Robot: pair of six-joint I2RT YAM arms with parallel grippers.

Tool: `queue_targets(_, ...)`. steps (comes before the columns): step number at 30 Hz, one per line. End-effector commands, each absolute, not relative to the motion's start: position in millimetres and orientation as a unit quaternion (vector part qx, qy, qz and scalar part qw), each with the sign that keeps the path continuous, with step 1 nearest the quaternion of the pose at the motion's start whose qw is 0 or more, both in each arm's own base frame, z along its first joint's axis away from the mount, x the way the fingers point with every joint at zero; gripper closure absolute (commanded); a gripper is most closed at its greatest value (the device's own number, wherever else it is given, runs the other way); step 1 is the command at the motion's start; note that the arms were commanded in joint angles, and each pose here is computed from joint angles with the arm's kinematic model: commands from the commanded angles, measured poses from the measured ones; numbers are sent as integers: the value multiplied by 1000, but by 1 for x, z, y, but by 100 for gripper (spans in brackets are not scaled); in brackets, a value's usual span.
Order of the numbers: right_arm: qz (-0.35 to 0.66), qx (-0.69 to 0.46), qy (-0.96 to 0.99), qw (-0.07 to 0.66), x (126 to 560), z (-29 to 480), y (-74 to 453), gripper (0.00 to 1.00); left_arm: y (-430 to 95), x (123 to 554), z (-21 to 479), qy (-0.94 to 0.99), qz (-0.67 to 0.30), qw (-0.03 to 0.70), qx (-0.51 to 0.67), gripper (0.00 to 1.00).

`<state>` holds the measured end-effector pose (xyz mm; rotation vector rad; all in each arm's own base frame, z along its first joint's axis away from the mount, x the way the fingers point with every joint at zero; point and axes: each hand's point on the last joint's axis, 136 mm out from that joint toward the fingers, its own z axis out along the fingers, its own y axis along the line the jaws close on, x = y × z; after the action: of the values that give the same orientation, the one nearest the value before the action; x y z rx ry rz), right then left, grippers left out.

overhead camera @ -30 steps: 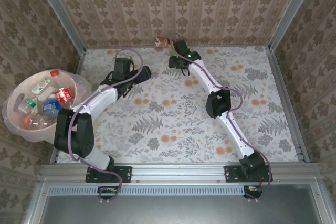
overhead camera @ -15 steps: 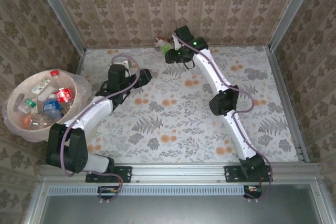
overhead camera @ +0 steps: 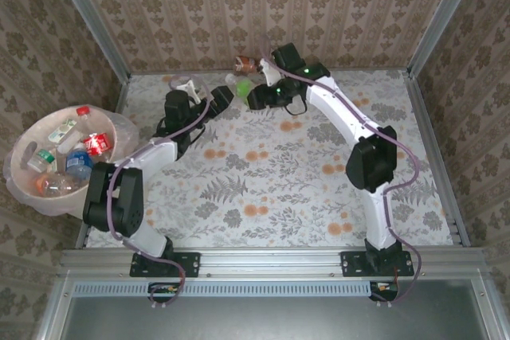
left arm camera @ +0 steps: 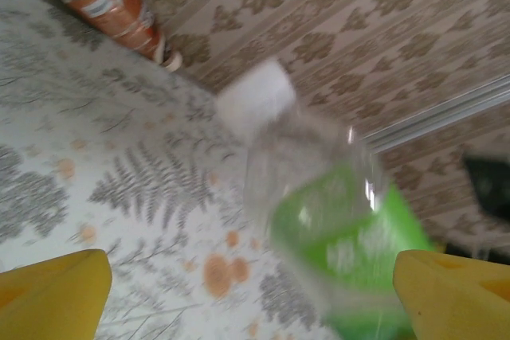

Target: Put the plastic bottles in the bin

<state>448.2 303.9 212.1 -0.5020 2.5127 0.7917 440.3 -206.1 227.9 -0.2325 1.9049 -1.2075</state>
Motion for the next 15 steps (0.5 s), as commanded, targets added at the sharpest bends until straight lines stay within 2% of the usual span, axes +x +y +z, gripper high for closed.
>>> queue_targets(1,347,-189,872,289,443,253,314,48,-218,439,278,678,-582,442,-76,0)
queue_targets(9,381,-173,842,340,432,259,311,47,-237,441,245,665,-632,377,-125,0)
queue_targets(15,396,-187,835,333,427,252,322,46,-264,427,260,662,-643,377,-73,0)
